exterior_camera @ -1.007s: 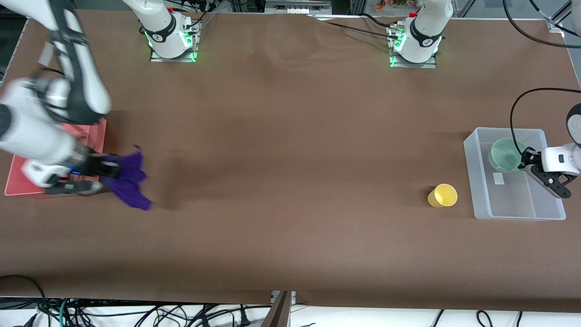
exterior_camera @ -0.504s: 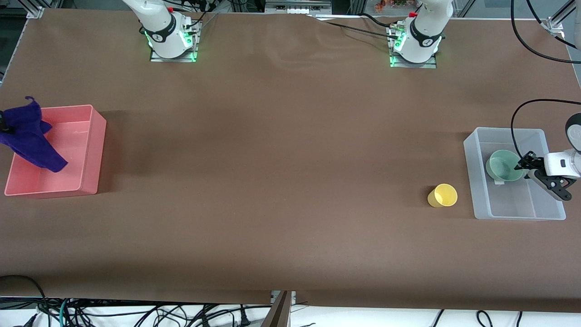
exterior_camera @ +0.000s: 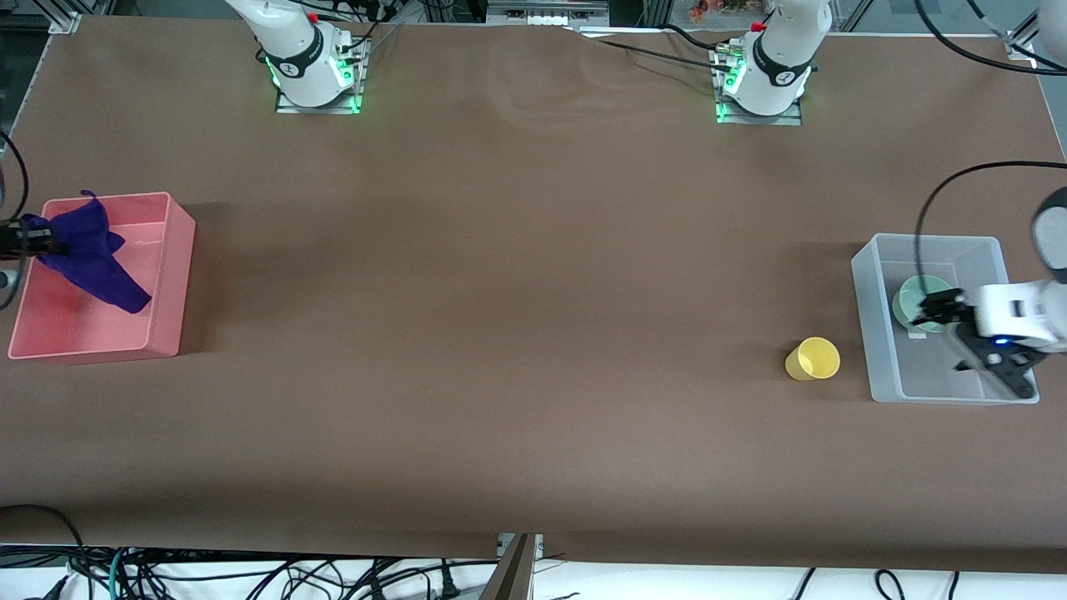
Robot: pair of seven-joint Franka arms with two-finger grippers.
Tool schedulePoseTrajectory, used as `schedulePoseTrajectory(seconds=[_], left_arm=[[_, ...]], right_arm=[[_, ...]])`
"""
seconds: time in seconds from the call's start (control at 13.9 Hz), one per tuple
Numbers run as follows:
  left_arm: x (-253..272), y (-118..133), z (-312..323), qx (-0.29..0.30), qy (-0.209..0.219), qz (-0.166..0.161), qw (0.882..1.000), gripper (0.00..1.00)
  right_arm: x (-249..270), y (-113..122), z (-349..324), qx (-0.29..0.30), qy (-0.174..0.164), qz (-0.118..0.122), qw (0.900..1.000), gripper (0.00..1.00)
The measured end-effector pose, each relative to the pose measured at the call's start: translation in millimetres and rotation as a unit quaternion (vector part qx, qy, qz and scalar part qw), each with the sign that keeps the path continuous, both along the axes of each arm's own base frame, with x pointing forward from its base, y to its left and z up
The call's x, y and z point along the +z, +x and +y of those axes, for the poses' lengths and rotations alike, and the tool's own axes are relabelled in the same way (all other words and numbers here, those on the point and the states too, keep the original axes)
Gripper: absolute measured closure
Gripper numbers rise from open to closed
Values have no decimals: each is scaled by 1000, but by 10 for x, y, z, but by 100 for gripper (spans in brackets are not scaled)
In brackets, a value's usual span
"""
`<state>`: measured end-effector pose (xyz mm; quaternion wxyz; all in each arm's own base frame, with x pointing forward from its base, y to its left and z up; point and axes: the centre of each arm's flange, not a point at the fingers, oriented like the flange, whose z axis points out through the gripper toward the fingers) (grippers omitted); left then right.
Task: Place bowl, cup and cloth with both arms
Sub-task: 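Reach the yellow cup with the left gripper while the right gripper releases the cloth, then grasp the yellow cup with the left gripper and lower it into the bowl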
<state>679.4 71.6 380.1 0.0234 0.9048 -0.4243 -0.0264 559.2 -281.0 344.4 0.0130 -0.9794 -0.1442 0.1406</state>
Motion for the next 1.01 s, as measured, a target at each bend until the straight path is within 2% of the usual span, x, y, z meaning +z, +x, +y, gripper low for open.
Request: schedulePoseTrajectory(seconds=[0.14,0.22,0.36,0.58,0.72,0.79,0.86,1.01], left_arm=[[-203,99,-478,-10,16,-7,1000,0],[-350,175,-532,-16,23,-25,999,0],[-720,269,-430,-17,24,-41,999,0],[-1167,270,-319,-12,15,-25,1000,0],[-1345,258,-331,-12,11,-16,1000,3],[-1432,246,-338,-13,9,-10,1000,9],[-1518,233,-345,-13,7,-4,1000,22],[-1642,212,-356,-13,4,5,1000,42]], right_arm=[[-193,-61,8,-2,6,6,1000,94],[-238,-75,4,-3,6,8,1000,87],[-208,-59,-1,-4,7,2,1000,67],[198,100,45,-7,10,-39,999,38],[653,261,250,-17,14,-52,998,18],[871,350,442,-33,14,-53,998,6],[1066,437,685,-48,14,-54,997,0],[1373,558,1201,-60,7,-56,997,0]])
